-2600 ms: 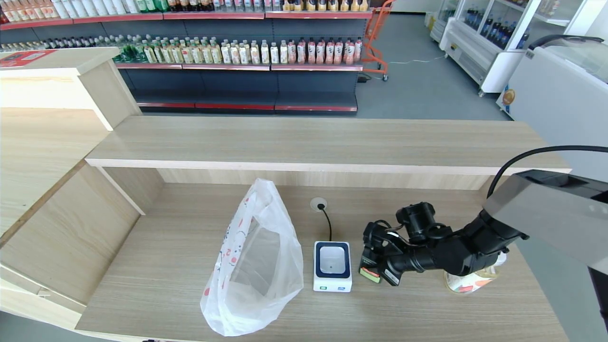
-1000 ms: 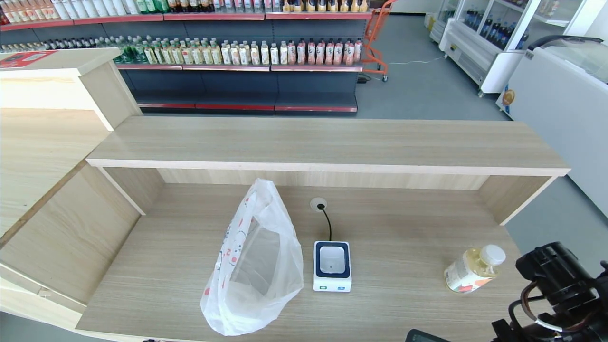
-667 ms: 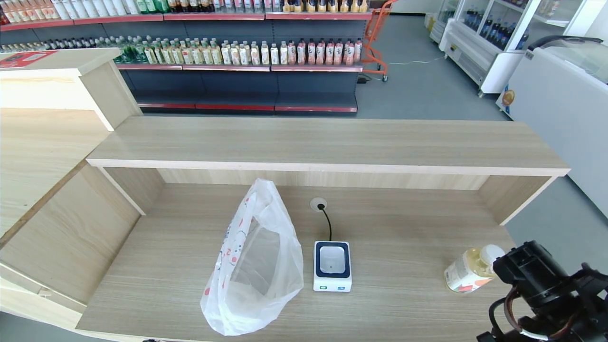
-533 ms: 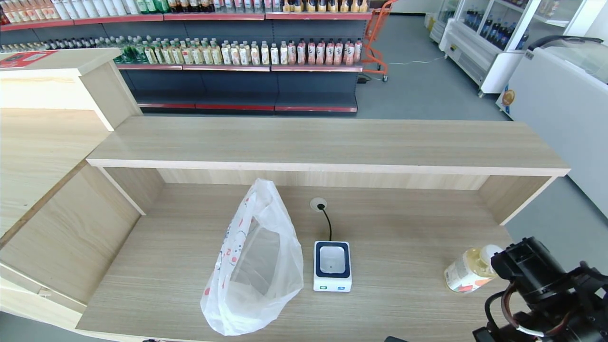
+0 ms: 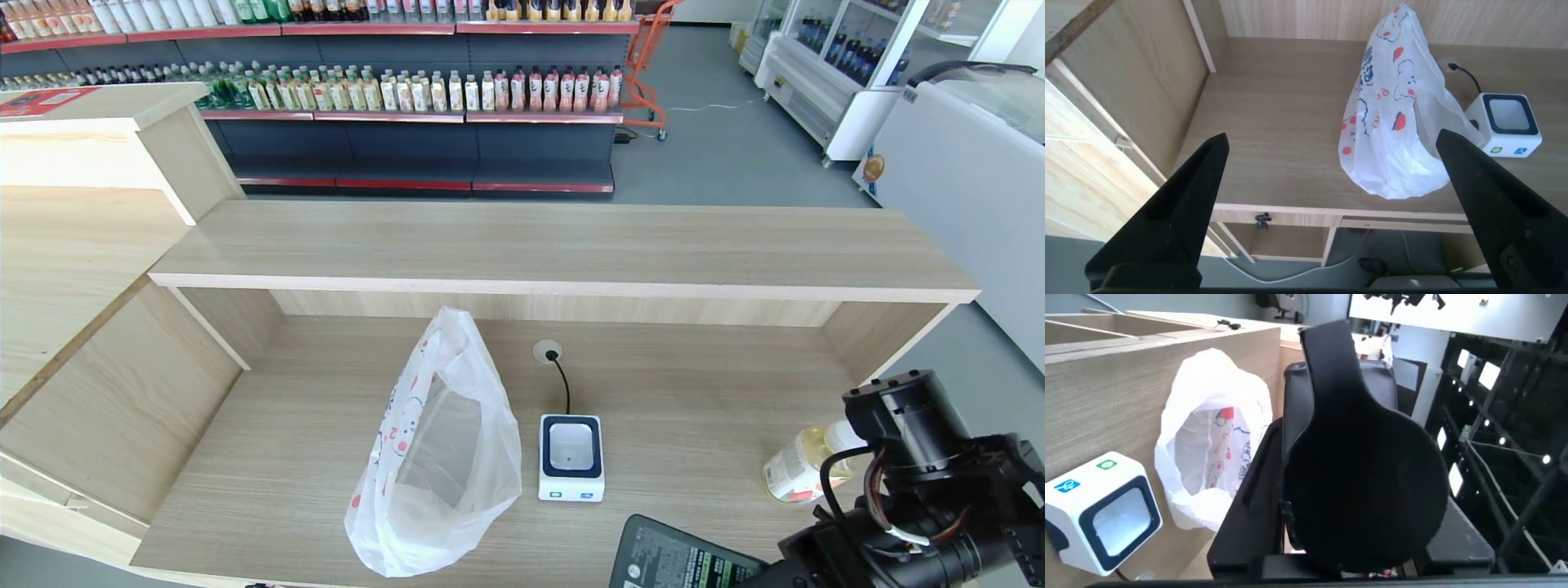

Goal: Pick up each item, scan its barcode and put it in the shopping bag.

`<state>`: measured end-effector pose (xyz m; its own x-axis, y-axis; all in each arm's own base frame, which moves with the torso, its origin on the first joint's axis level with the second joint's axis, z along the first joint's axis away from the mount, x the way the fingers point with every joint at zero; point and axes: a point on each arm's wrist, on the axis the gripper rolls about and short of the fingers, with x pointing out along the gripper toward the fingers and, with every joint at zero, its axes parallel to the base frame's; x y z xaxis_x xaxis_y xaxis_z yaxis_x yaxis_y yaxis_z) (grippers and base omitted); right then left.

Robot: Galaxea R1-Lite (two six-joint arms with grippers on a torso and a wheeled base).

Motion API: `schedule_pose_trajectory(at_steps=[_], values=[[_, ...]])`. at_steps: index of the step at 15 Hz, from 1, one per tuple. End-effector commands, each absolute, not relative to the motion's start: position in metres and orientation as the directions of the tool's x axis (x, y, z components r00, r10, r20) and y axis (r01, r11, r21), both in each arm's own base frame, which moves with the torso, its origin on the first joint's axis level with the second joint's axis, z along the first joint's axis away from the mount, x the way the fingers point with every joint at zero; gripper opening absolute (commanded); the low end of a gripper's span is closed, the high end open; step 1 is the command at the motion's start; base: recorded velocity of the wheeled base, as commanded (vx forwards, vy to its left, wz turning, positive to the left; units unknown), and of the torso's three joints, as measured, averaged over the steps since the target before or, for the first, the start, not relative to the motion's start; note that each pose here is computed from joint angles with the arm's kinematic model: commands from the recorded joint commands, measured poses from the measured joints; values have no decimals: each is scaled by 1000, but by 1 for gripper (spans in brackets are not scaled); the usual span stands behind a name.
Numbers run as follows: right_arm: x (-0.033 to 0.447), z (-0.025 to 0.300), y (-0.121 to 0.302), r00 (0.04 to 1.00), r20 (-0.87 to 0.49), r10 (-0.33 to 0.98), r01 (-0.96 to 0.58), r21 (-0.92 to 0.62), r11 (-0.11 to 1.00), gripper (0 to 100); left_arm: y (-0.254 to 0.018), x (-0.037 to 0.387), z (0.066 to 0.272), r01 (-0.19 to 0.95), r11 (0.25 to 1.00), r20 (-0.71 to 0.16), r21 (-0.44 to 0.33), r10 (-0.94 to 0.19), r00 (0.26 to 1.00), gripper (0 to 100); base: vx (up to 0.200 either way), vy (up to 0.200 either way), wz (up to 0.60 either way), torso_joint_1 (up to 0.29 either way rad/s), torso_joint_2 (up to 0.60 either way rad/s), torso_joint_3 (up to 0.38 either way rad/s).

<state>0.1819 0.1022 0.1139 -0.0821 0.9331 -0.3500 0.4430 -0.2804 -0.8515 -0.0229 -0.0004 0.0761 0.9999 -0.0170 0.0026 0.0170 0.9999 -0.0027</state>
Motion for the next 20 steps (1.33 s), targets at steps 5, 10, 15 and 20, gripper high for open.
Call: schedule_pose_trajectory(at_steps=[5,10,15,20], values=[[165,114,96,-104,-333,937,516,-824,-235,0,0,-23,76,17,1000,3,-3,-17,1000,100,0,0,0,0,0,0],[153,114,91,-103,-335,936,512,-825,-239,0,0,-23,76,17,1000,3,-3,-17,1000,100,0,0,0,0,0,0],[148,115,88,-98,-336,937,509,-826,-243,0,0,-23,76,17,1000,3,-3,-17,1000,100,0,0,0,0,0,0],[150,114,78,-58,-345,937,470,-837,-279,0,0,-23,76,17,1000,3,-3,-17,1000,100,0,0,0,0,0,0]])
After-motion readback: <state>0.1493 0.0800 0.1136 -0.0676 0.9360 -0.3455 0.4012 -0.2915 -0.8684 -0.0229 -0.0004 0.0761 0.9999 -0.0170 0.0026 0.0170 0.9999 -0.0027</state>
